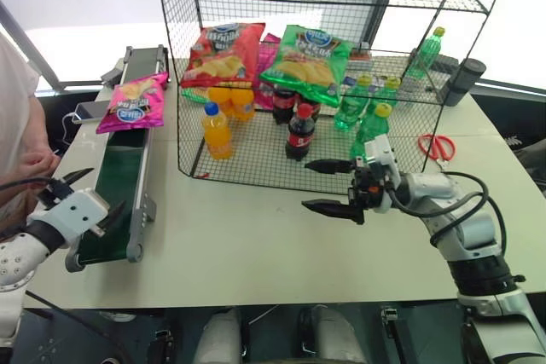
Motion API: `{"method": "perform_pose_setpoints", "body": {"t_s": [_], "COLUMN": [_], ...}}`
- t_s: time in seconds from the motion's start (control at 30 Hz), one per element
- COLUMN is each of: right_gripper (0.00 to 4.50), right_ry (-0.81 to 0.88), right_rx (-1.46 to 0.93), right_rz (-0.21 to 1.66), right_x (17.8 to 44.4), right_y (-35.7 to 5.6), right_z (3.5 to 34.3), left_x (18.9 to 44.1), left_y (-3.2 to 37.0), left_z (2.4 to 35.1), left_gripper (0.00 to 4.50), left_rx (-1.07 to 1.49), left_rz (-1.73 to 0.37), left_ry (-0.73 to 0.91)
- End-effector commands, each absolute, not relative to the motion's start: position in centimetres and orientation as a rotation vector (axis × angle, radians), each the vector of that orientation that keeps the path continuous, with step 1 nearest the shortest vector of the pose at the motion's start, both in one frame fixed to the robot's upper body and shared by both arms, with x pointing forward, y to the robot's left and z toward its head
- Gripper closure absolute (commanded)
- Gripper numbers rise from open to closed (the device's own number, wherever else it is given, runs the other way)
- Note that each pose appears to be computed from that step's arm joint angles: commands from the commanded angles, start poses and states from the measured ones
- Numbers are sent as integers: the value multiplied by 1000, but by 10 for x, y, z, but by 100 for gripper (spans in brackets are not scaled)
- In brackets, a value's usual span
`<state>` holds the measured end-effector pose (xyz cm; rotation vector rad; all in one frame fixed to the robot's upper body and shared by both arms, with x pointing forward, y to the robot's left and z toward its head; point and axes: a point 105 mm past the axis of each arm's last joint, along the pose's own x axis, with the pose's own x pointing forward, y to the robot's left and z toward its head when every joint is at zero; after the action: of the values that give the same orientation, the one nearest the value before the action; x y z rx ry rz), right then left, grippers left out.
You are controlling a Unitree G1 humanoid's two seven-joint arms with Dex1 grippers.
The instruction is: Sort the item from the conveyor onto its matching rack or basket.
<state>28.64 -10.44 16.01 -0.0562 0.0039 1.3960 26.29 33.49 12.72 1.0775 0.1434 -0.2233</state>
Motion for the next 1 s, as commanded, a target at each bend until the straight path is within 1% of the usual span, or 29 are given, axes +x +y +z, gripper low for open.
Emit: {"method": "perform_pose_setpoints", "body": {"t_s": [0.03, 0.2, 0.37, 1.0], "right_gripper": [3, 3, 3, 3], "right_ry": [-73, -94, -105, -96], "right_rx": [-90, -114, -133, -188], "right_rz": [1427, 1411, 1396, 1344], "right_x": [283, 288, 290, 290], "right_y": [-94, -89, -89, -95], "right_z": [171, 170, 171, 166], "left_x": [266, 271, 276, 292], "left_y": [348, 355, 348, 341], "left_z": [146, 145, 139, 130], "left_gripper": [0, 0, 0, 0], "left_rx": [1162, 1275, 1262, 1274], "left_rz": [-98, -62, -92, -144], "left_ry": [83, 83, 73, 60]}}
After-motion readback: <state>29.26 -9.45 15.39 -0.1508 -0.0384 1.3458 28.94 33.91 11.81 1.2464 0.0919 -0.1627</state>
